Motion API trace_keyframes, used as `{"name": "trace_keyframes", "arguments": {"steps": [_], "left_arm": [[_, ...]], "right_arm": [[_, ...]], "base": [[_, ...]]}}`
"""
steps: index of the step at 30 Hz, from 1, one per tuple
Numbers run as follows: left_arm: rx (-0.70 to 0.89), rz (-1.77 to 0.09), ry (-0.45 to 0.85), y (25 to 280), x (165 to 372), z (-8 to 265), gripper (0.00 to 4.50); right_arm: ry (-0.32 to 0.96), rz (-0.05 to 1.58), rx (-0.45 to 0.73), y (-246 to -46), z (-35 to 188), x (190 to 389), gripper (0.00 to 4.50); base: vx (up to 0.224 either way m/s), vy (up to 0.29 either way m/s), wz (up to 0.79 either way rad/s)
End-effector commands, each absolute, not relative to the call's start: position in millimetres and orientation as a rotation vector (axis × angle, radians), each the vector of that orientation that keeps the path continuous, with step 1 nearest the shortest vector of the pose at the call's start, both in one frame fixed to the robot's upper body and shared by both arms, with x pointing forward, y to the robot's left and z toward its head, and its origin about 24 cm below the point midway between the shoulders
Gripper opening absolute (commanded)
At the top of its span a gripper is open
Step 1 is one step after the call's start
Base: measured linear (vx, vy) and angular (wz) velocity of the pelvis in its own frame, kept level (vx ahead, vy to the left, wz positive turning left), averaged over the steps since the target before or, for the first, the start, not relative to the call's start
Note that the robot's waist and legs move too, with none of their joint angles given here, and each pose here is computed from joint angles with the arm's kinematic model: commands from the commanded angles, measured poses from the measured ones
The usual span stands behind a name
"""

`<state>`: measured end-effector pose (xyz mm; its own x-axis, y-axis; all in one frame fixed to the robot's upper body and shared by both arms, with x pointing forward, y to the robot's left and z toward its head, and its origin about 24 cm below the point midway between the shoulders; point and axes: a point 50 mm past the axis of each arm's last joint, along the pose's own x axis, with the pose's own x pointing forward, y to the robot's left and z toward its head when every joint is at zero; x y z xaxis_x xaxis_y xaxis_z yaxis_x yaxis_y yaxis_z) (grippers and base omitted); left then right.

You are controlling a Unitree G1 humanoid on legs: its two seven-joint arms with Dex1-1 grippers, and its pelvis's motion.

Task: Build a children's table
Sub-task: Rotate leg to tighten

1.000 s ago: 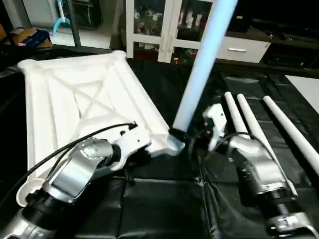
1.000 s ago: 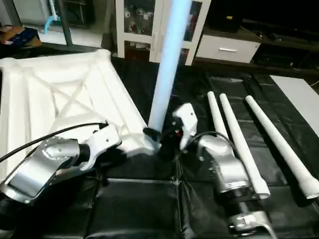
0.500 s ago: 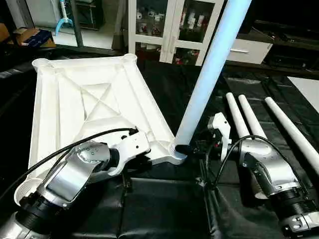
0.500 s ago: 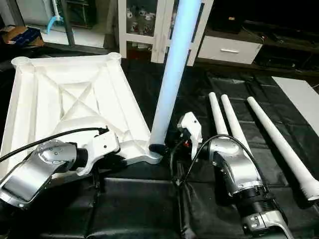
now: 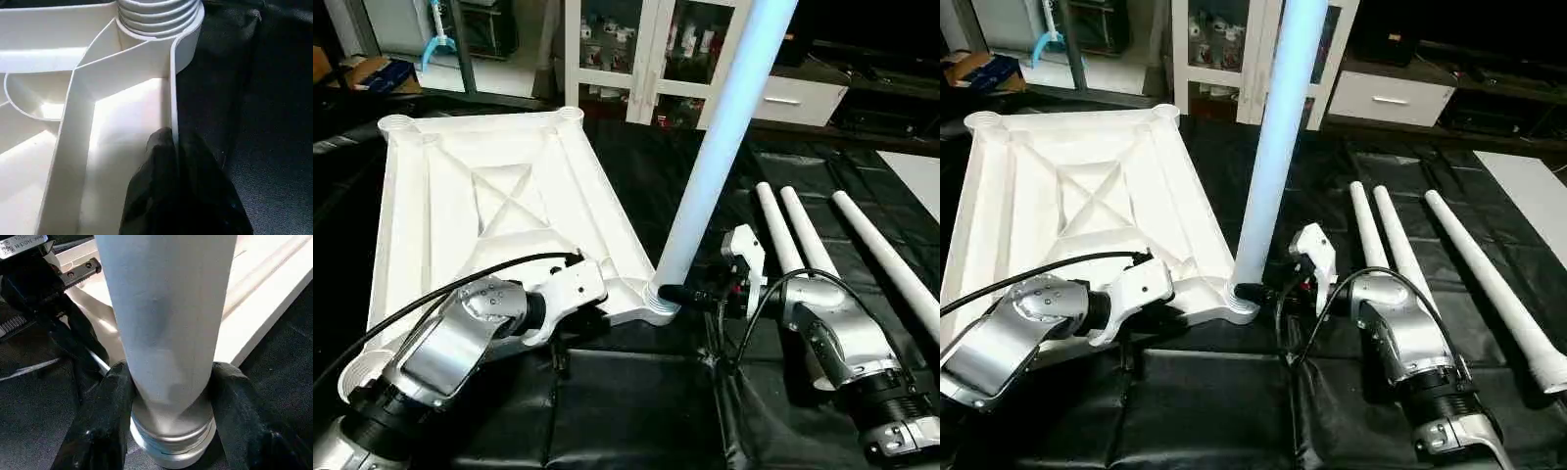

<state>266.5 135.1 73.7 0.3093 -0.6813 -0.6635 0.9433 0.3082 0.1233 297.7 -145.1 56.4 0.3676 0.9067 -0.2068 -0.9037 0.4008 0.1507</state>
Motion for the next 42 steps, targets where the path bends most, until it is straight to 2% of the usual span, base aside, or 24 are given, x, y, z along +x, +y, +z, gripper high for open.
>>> {"name": "trace_keyframes", "arguments": {"steps": [1, 6, 7, 10, 13, 14, 15, 16, 17, 18, 20, 21, 22, 24, 27, 31, 32, 37, 42], "left_arm": [[0.538, -1.236, 0.548, 122.7, 259.4, 71.6, 0.00], [0.500, -1.024, 0.568, 115.8, 277.8, 70.5, 0.00], [0.487, -0.955, 0.574, 113.8, 283.8, 70.6, 0.00], [0.485, -0.806, 0.576, 104.7, 298.0, 72.2, 0.00], [0.477, -0.788, 0.556, 94.5, 302.4, 74.3, 0.00], [0.482, -0.787, 0.547, 90.9, 303.4, 74.5, 0.00], [0.493, -0.787, 0.537, 84.8, 305.0, 74.6, 0.00], [0.493, -0.787, 0.537, 84.8, 305.0, 74.6, 0.00], [0.505, -0.788, 0.531, 81.0, 306.1, 74.7, 0.00], [0.511, -0.786, 0.531, 80.7, 306.7, 74.8, 0.00], [0.515, -0.774, 0.536, 82.1, 307.7, 74.8, 0.00], [0.517, -0.765, 0.539, 83.8, 308.3, 74.6, 0.00], [0.526, -0.760, 0.546, 88.4, 308.1, 73.5, 0.00], [0.532, -0.768, 0.554, 93.0, 306.8, 71.9, 0.00], [0.559, -0.854, 0.571, 103.4, 298.0, 66.5, 0.00], [0.570, -0.972, 0.564, 117.3, 286.2, 63.6, 0.00], [0.576, -1.019, 0.562, 124.1, 281.6, 63.8, 0.00], [0.542, -1.144, 0.562, 137.1, 268.2, 69.5, 0.00], [0.530, -1.176, 0.556, 139.2, 264.6, 72.3, 0.00]], "right_arm": [[0.280, 1.101, 0.047, -150.4, 51.5, 298.2, 1.96], [0.292, 0.770, -0.005, -146.3, 35.7, 313.2, 1.95], [0.307, 0.655, -0.020, -146.0, 31.9, 317.6, 1.94], [0.378, 0.137, -0.082, -158.1, 19.7, 328.4, 1.93], [0.368, 0.009, -0.038, -150.1, 18.3, 328.5, 1.91], [0.363, 0.018, -0.036, -140.7, 18.3, 329.2, 1.91], [0.338, 0.070, -0.029, -118.8, 19.6, 331.3, 1.91], [0.338, 0.070, -0.029, -118.8, 19.6, 331.3, 1.91], [0.311, 0.139, -0.002, -99.5, 22.0, 332.6, 1.91], [0.284, 0.191, 0.026, -89.7, 25.8, 333.4, 1.91], [0.238, 0.250, 0.042, -81.2, 33.1, 334.1, 1.91], [0.211, 0.288, 0.043, -77.6, 37.5, 333.9, 2.46], [0.152, 0.354, 0.075, -74.3, 47.2, 332.5, 2.60], [0.107, 0.379, 0.074, -77.0, 54.7, 332.0, 2.66], [0.046, 0.437, 0.079, -87.0, 66.6, 332.1, 3.03], [0.104, 0.670, 0.154, -95.8, 63.1, 325.0, 3.38], [0.132, 0.748, 0.113, -105.2, 59.6, 321.5, 3.38], [0.197, 0.919, 0.043, -133.3, 55.5, 310.8, 3.46], [0.230, 1.007, 0.007, -148.9, 56.8, 305.0, 3.46]], "base": [[0.000, 0.000, 0.00], [0.000, 0.000, 0.00], [0.000, 0.000, 0.00], [0.000, 0.000, 0.00], [0.000, 0.000, 0.00], [0.000, 0.000, 0.00], [0.000, 0.000, 0.00], [0.000, 0.000, 0.00], [0.000, 0.000, 0.00], [0.000, 0.000, 0.00], [0.000, 0.000, 0.00], [0.000, 0.000, 0.00], [0.000, 0.000, 0.00], [0.000, 0.000, 0.00], [0.000, 0.000, 0.00], [0.000, 0.000, 0.00], [0.000, 0.000, 0.00], [0.000, 0.000, 0.00], [0.000, 0.000, 0.00]]}}
